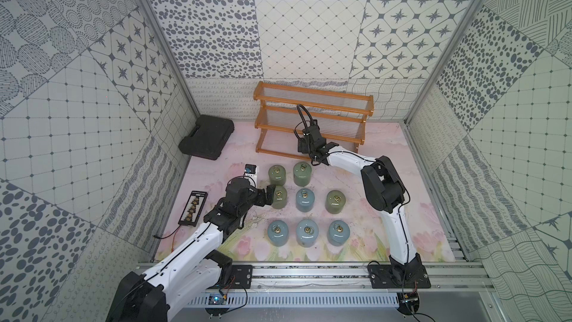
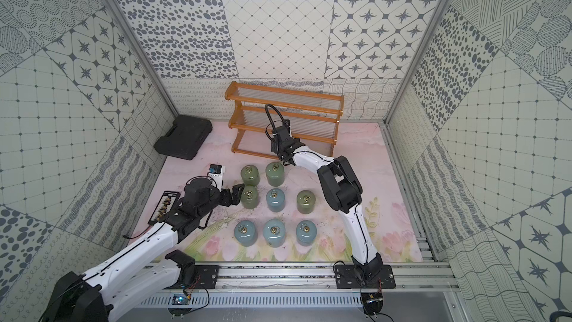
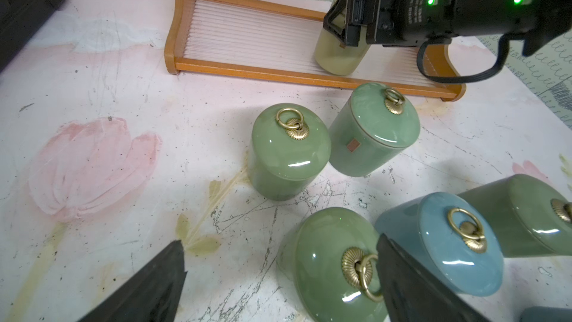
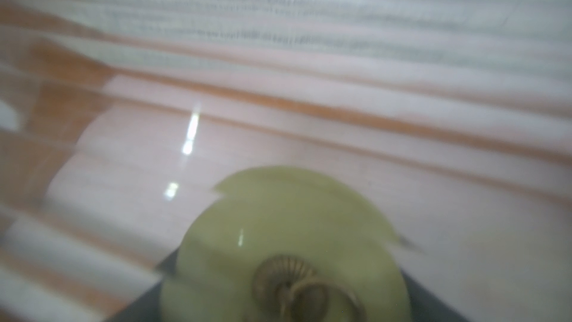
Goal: Remove the tea canisters from the shelf
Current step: Pick up the tea canister from the shelf, then place the tea canister at the center of the board.
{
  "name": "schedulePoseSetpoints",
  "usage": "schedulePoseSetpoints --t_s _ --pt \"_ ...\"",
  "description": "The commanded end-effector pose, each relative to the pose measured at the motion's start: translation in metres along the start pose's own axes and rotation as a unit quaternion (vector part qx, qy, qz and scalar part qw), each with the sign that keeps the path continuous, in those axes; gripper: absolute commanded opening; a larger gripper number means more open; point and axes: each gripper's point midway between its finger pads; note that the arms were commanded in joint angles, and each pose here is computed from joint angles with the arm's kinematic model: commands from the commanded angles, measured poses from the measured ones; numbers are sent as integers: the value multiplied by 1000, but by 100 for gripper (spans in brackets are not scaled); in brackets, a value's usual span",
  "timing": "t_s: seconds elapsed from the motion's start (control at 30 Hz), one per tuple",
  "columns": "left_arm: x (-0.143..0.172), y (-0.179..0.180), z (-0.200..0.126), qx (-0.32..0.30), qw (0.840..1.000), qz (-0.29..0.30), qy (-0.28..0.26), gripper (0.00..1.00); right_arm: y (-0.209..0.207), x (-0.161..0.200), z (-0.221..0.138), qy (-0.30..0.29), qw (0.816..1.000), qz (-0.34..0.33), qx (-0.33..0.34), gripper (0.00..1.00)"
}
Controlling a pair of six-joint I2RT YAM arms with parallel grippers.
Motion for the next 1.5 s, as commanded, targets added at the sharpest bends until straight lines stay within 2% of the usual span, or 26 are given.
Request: schedulePoseSetpoints --t_s 0.0,0.8,1.47 --pt "2 -2 -2 5 1000 -8 1 100 6 -2 -2 -8 1000 4 -25 79" --pt "2 -6 3 19 1000 -24 7 100 -12 -13 -76 -32 997 -19 -68 77" --pt "5 -8 9 24 999 -38 13 100 -42 11 -108 -14 997 -35 -64 77"
Point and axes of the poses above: each gripper's point midway between its finger pads, its own z axis out along the fingers, its own y axis along the line the jaws close on, x = y × z, and after that the axes turned 13 degrees about z, right-handed
